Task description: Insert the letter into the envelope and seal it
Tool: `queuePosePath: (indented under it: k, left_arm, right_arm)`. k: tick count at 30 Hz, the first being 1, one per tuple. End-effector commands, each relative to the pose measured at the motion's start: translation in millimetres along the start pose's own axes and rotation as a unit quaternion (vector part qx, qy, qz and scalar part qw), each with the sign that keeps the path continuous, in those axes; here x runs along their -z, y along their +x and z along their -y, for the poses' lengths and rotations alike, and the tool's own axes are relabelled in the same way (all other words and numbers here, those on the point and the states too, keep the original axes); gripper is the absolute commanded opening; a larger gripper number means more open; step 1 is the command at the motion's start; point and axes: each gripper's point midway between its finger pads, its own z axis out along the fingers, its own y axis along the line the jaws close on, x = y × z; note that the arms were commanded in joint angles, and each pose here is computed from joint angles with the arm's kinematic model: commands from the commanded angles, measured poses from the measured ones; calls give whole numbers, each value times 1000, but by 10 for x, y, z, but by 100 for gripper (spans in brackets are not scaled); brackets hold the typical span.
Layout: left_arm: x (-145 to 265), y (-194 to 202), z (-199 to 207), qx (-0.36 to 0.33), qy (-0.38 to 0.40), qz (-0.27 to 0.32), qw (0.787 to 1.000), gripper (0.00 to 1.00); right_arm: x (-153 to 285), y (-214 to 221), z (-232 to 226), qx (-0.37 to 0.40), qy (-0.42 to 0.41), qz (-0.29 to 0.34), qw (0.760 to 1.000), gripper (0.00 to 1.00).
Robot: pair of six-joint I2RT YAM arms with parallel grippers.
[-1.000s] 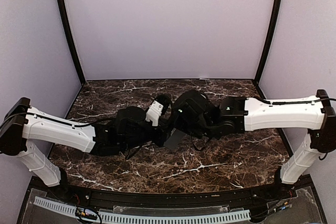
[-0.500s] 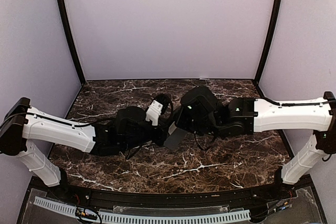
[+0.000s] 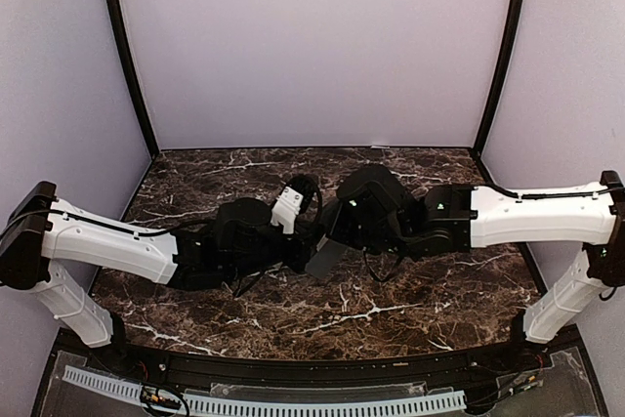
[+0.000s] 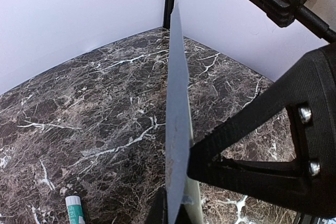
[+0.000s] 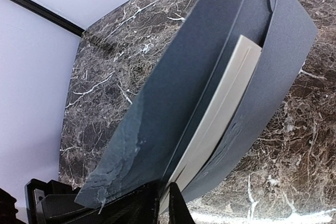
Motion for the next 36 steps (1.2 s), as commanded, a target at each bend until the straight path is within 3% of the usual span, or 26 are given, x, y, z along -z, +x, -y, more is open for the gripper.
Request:
queuePosePath:
  k: [1,9,36]
  left_arm:
    - [34,-225,92,13,17,27,999,0]
    - [30,-225,116,16,24,26,999,0]
    - [122,-273,259,29,63,29,997,0]
  right_arm:
    - [-24,-9,6,-7,-6,0,1000,5]
    - [-41,10,41,-8,-2,-1,1000,0]
    - [-246,137,355,-33,55,-3,998,0]
